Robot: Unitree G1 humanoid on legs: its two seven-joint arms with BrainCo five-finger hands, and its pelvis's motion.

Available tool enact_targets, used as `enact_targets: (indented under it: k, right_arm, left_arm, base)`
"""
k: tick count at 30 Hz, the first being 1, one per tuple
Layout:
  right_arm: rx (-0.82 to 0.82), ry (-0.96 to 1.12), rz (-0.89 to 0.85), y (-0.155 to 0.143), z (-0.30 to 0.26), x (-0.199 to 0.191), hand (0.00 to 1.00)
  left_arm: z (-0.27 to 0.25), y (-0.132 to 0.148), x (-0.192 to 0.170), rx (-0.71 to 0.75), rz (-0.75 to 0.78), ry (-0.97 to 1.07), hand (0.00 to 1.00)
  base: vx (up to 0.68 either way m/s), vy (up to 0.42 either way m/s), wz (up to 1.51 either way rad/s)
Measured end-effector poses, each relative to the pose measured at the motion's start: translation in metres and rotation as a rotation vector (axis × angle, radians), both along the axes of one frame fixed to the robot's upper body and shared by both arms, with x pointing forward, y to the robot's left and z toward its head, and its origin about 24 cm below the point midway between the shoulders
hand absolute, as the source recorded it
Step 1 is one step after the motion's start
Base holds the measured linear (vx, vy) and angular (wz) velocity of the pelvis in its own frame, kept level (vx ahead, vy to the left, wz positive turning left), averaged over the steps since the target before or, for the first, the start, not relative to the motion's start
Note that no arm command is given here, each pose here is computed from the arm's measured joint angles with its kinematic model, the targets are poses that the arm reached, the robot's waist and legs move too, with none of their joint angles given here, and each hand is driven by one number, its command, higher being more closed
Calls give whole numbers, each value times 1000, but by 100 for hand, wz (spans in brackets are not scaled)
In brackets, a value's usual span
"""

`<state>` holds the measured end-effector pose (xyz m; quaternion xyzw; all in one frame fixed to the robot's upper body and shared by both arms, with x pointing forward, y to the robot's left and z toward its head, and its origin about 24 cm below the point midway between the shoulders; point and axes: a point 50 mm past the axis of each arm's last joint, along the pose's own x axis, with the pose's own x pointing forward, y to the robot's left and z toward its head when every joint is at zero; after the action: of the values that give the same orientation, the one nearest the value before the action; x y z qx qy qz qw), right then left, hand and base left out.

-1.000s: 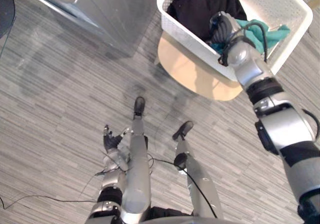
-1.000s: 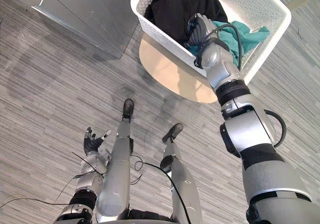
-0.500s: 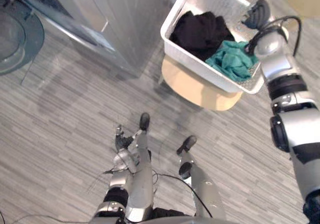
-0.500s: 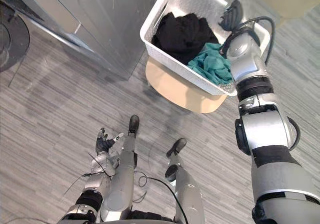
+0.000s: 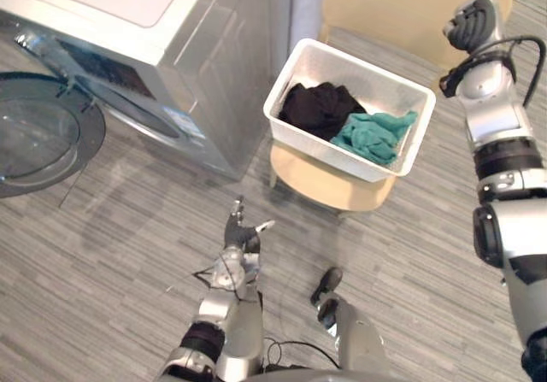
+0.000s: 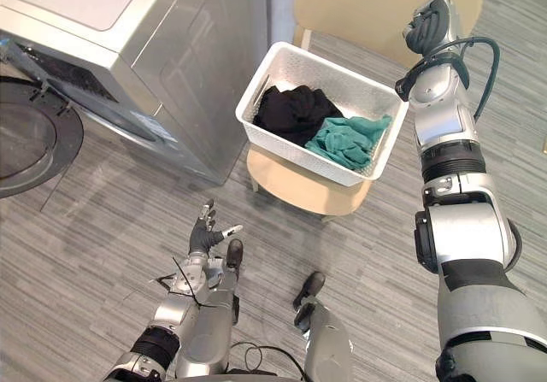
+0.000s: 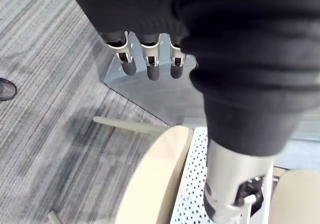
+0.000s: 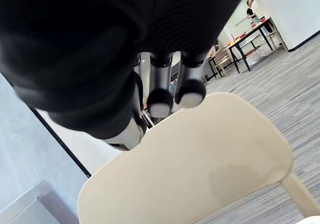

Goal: Pick up the laundry basket with both hands and put the clothes into the washing machine.

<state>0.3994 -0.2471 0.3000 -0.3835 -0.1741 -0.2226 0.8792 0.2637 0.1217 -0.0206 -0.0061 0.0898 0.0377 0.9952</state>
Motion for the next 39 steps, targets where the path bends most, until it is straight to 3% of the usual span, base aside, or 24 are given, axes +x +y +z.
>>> enact_targets:
  k: [9, 23, 39]
  right_arm:
    - [32, 235, 21, 4, -51, 15, 0]
    - [72, 252, 65, 10, -51, 17, 0]
    - [20, 308, 153, 30, -57, 21, 0]
  left_arm:
    - [-10, 7, -10, 9, 12, 38, 0]
    - [-10, 49, 0, 32, 193, 63, 0]
    - [14, 81, 8, -86, 394, -53, 0]
  base:
    - [-27, -61, 4]
    - [36, -80, 21]
    - [29, -50, 4]
